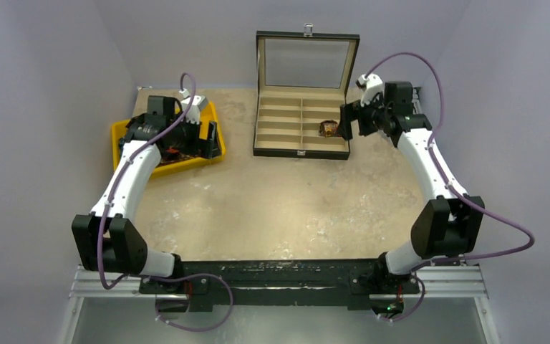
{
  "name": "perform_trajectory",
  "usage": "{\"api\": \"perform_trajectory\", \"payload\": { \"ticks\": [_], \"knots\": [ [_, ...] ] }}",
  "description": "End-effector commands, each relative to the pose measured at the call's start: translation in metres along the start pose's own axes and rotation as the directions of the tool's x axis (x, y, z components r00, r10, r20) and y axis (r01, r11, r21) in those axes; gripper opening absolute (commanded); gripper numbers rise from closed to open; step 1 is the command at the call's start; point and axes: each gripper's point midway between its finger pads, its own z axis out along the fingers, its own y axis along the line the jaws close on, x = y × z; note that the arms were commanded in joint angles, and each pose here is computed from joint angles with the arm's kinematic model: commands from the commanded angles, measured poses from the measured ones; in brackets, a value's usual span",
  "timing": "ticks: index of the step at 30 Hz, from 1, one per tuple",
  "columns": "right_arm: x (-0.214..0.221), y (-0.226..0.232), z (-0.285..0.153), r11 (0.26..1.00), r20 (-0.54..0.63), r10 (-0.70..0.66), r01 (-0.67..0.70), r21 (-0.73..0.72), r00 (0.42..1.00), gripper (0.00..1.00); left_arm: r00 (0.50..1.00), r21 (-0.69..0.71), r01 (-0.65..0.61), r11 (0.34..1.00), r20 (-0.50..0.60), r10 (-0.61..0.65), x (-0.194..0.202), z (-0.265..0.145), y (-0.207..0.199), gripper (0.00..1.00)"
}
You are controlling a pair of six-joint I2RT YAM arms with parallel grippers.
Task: Roll the ties
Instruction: Reset both arms
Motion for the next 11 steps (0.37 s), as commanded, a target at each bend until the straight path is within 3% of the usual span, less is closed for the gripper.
{"api": "perform_trajectory", "payload": {
  "ticks": [1,8,11],
  "knots": [
    [0.05,-0.014,-0.006,0.992,-0.051,0.114,-0.111,0.059,0.992,0.98,0.996,-0.079,0.07,0.994,-0.055,-0.074,0.031,-0.007,0.025,1.0],
    [0.092,-0.008,-0.018,0.988,-0.088,0.142,-0.136,0.072,0.986,0.98,0.992,-0.16,0.073,0.984,-0.094,-0.089,0.081,-0.011,0.035,1.0],
    [0.095,-0.004,-0.021,0.989,-0.082,0.139,-0.134,0.062,0.987,0.98,0.995,-0.176,0.054,0.983,-0.072,-0.067,0.079,-0.017,0.035,1.0]
  ]
}}
